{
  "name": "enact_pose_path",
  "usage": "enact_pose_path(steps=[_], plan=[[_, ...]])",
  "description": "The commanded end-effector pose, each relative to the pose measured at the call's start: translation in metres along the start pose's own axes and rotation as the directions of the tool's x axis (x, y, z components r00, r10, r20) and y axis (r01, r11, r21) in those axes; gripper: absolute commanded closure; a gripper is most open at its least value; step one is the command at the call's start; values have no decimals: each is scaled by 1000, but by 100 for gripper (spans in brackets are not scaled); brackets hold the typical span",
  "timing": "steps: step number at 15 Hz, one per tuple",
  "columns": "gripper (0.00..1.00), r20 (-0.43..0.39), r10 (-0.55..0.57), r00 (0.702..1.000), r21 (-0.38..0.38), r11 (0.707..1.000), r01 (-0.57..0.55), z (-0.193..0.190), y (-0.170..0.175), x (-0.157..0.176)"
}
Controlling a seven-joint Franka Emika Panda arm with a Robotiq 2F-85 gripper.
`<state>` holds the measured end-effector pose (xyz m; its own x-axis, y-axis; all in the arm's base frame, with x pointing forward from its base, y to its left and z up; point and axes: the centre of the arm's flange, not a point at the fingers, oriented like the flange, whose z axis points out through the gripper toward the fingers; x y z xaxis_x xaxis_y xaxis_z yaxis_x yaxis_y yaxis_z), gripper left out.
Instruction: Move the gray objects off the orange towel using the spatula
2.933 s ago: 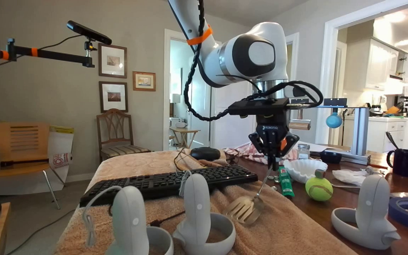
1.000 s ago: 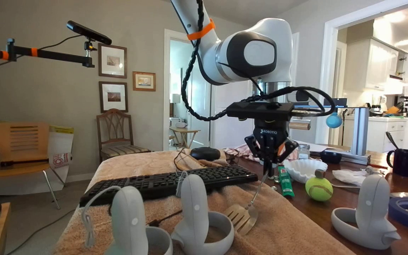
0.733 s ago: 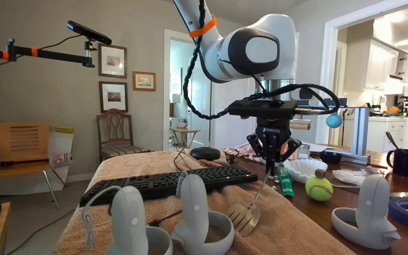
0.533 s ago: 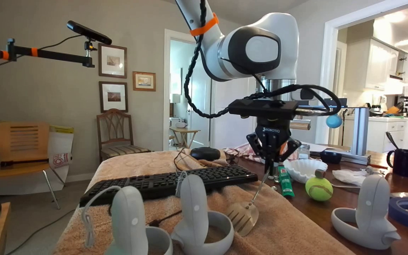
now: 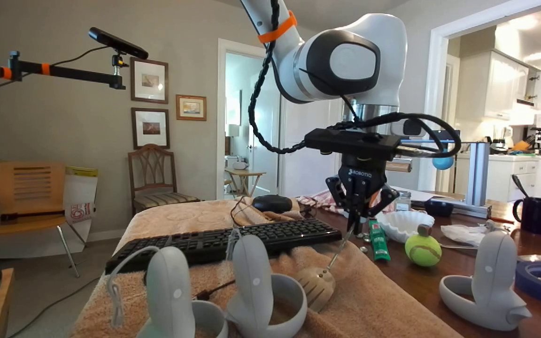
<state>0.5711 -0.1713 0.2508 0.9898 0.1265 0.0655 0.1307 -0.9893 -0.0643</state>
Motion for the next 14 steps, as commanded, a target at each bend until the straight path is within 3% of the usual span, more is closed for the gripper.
enact_pose_path(steps=[1,14], plan=[[98,39,5,999,-4,1000,-5,-4,7,3],[98,44,24,999,-42,999,-22,-13,23,18]])
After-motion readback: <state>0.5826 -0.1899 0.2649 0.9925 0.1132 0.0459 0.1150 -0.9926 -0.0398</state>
